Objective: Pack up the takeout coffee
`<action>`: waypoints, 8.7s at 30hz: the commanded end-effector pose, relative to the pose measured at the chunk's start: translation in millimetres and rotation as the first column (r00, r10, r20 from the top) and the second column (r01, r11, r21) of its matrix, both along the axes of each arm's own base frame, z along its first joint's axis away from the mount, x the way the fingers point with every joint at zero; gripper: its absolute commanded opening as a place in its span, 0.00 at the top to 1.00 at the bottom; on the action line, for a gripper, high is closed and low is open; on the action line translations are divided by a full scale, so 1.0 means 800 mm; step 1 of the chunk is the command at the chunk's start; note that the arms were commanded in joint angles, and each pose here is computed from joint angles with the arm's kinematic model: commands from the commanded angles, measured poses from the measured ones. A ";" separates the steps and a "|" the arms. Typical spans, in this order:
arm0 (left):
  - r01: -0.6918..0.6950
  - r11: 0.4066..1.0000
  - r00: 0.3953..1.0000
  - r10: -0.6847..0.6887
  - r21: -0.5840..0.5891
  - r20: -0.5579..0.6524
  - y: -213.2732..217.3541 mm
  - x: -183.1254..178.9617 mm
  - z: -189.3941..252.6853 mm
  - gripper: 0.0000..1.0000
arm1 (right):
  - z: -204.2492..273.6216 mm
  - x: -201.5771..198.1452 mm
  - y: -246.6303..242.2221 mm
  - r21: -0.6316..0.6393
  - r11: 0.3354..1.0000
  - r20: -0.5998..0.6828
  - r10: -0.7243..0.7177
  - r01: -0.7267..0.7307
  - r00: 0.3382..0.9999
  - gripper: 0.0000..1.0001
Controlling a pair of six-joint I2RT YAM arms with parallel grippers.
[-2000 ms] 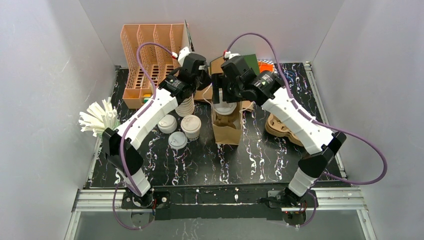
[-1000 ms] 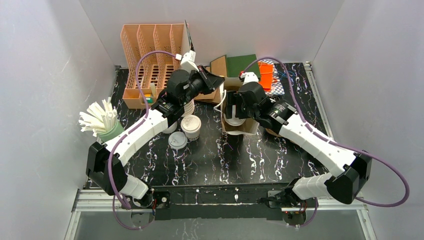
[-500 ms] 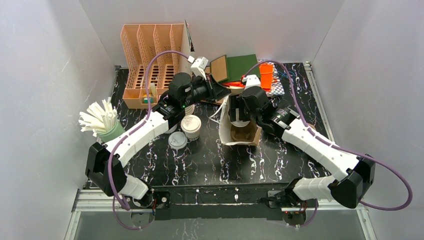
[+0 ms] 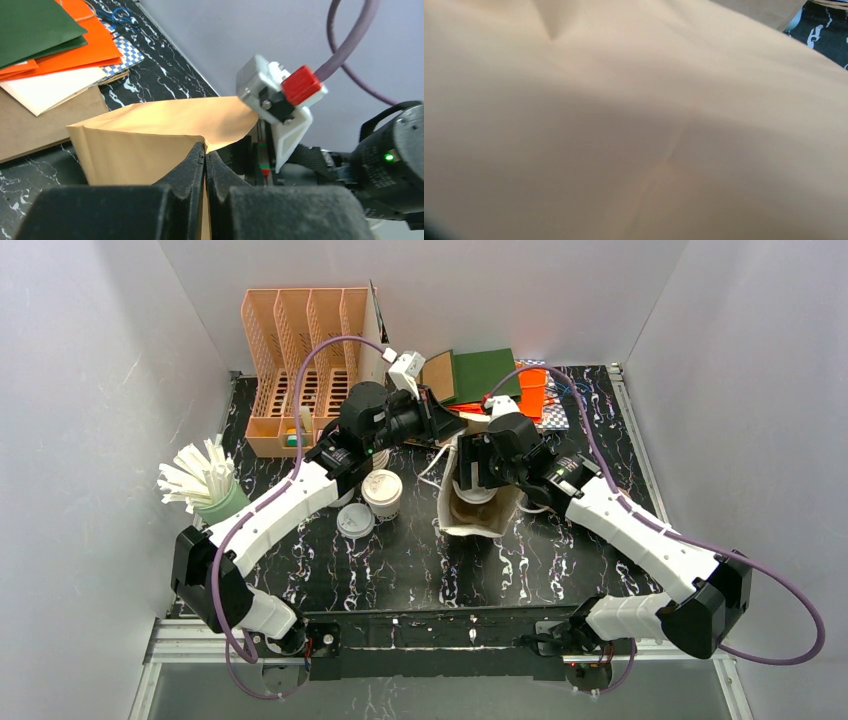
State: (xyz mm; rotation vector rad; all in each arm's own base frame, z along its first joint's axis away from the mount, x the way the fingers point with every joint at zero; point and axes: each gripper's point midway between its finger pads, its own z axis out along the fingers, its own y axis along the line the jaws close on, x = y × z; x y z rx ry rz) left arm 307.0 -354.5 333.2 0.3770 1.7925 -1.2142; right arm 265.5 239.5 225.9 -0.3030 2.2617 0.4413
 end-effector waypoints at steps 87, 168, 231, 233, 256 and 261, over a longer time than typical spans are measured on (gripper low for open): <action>0.019 0.966 0.974 0.041 0.257 -0.225 0.066 -0.013 -0.113 1.00 | -0.042 0.057 0.046 0.058 0.968 0.236 0.224 -0.244 0.945 0.93; -0.032 0.997 0.995 0.025 0.075 0.092 0.068 0.055 0.005 1.00 | -0.013 0.088 0.005 0.118 0.993 -0.057 0.023 -0.016 0.998 0.97; -0.072 0.987 0.996 0.064 0.141 0.062 0.062 0.088 -0.035 1.00 | -0.014 0.024 -0.010 -0.243 0.962 -0.162 0.084 -0.123 0.983 0.41; -0.068 0.987 0.996 0.059 0.146 0.065 0.064 0.085 -0.036 1.00 | 0.000 0.030 -0.007 -0.217 0.970 -0.117 0.083 -0.107 0.990 0.41; -0.161 0.987 0.976 0.158 0.012 0.153 0.069 0.101 0.035 1.00 | -0.042 0.007 0.006 -0.153 0.973 -0.113 0.156 -0.172 0.981 0.33; -0.144 0.989 0.973 0.145 -0.021 0.182 0.063 0.104 0.057 1.00 | -0.029 0.028 0.012 -0.099 0.986 0.066 0.143 -0.136 0.988 0.24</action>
